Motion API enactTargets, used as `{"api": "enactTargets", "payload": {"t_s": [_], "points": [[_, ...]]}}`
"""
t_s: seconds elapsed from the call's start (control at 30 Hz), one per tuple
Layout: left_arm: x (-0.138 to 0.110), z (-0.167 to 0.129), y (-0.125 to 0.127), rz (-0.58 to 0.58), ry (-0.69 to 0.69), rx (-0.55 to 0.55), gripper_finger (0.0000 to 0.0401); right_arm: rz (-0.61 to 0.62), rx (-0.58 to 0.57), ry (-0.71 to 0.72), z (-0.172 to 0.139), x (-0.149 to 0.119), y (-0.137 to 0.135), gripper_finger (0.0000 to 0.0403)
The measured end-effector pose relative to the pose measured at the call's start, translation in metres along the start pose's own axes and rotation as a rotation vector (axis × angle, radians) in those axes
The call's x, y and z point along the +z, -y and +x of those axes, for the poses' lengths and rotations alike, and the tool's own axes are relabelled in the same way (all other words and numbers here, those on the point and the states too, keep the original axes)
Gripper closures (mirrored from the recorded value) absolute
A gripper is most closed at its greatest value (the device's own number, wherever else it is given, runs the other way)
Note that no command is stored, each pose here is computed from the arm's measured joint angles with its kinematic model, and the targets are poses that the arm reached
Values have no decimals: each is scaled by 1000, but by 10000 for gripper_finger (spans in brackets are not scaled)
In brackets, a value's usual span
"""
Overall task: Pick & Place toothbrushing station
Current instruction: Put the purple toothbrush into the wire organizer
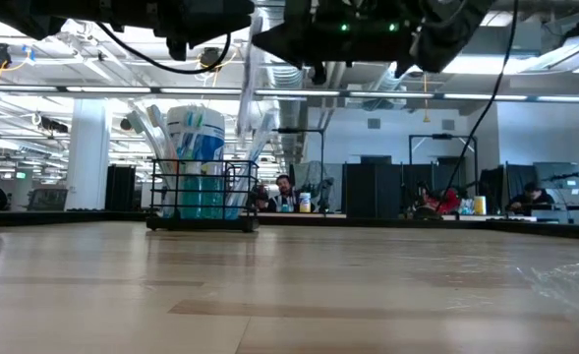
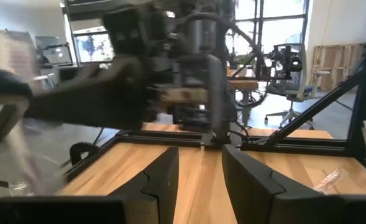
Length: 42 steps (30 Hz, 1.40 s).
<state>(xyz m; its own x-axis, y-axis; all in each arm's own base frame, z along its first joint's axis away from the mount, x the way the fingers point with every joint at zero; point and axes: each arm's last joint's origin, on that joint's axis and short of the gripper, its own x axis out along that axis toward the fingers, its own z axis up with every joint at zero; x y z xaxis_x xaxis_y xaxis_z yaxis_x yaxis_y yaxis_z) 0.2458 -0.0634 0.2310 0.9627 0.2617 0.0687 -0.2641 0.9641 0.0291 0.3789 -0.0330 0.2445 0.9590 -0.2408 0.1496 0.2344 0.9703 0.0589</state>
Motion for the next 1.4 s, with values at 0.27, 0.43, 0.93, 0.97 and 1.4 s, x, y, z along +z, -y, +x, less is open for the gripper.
{"api": "enactTargets", "payload": {"t_s": [0.27, 0.43, 0.93, 0.97, 1.4], "points": [[0, 0, 0, -1, 2, -7, 284, 18, -16, 25, 6, -9, 17, 403], [0, 0, 0, -2, 4, -7, 284, 13, -19, 27, 7, -8, 22, 403], [2, 0, 0, -10, 15, -6, 284, 7, -25, 31, 13, -23, 35, 403], [2, 0, 0, -9, 15, -6, 284, 7, -26, 38, 15, -25, 36, 403], [2, 0, 0, -9, 14, -6, 284, 13, 0, 4, 28, -42, 43, 403]]}}
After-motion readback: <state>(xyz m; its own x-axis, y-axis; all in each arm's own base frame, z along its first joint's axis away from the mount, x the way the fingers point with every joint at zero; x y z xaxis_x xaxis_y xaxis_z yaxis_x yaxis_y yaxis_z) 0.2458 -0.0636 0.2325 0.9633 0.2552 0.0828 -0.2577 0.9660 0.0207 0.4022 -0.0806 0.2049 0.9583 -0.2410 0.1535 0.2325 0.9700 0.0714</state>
